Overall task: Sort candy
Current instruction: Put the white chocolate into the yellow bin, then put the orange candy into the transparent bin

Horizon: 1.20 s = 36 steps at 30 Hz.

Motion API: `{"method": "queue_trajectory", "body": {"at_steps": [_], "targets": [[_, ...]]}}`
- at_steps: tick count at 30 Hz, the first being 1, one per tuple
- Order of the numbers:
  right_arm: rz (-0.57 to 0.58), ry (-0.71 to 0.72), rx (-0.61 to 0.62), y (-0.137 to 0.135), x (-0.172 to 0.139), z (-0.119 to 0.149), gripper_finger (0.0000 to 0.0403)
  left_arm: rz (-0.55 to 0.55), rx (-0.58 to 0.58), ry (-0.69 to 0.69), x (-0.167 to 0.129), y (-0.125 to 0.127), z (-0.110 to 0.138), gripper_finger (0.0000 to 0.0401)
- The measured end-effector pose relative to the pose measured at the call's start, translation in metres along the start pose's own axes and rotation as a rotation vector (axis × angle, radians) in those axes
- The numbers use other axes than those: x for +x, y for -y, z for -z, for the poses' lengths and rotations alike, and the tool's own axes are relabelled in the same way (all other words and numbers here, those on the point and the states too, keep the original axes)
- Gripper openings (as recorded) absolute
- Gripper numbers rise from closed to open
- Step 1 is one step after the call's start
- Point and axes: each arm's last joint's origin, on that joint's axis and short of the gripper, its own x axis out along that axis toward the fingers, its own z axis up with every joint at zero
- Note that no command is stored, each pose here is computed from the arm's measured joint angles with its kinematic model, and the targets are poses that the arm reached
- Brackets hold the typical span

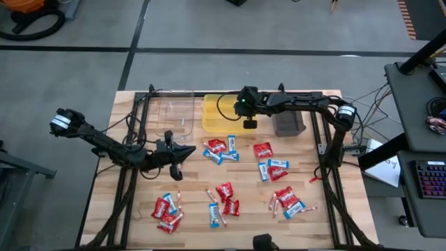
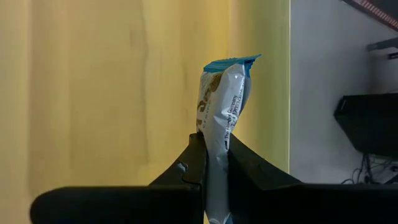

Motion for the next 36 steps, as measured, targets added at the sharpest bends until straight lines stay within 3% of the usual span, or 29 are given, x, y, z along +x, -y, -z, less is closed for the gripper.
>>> {"method": "queue_trajectory", "body": {"at_steps": [15, 29, 36], "targets": [[0.023, -0.003, 0.033, 0.013, 0.029, -0.005, 0.0035, -0.002, 0.022, 0.01, -0.001, -0.001, -0.003, 0.0], [0.086, -0.016, 0.132, 0.02, 0.027, -0.004, 0.0124, -0.002, 0.022, 0.01, -0.001, -0.001, -0.003, 0.0], [0.106, -0.003, 0.293, 0.025, -0.006, -0.007, 0.0121, -0.001, -0.04, 0.015, -0.001, 0.0, -0.005, 0.0]]}}
